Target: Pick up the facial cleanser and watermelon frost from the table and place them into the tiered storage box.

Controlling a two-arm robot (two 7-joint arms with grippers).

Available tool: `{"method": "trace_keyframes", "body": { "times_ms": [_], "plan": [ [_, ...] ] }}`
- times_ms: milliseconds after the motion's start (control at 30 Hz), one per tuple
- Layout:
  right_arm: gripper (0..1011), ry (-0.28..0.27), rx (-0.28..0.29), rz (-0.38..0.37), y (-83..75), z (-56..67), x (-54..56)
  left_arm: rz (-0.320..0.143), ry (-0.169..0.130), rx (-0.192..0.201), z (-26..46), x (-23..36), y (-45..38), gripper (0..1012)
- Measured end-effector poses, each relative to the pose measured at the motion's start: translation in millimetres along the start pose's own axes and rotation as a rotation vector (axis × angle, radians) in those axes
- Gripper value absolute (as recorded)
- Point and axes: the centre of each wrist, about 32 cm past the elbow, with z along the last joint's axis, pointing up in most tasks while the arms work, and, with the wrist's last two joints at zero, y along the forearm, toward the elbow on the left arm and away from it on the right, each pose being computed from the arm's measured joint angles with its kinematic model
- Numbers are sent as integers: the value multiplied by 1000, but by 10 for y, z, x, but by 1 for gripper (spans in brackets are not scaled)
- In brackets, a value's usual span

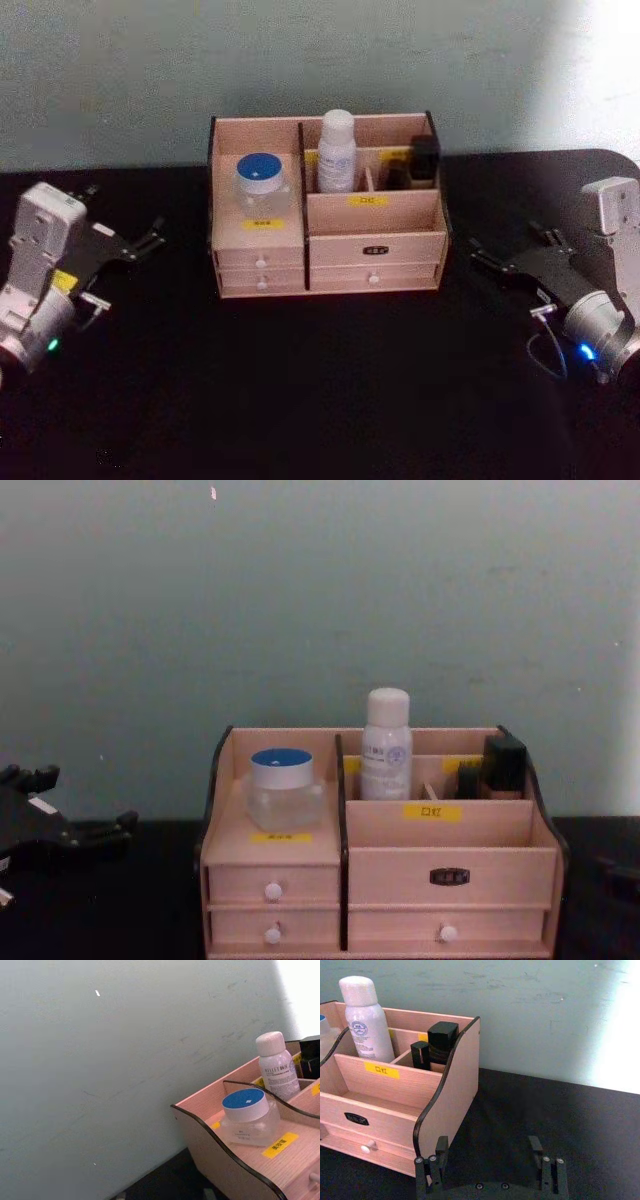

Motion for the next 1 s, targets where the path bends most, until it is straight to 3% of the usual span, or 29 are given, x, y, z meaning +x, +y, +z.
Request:
{"method": "trace_keyframes", "body": {
  "times_ms": [1000],
  "plan": [
    [1000,0,0,0,0,0,0,0,0,0,0,0,0,1001]
  ]
}}
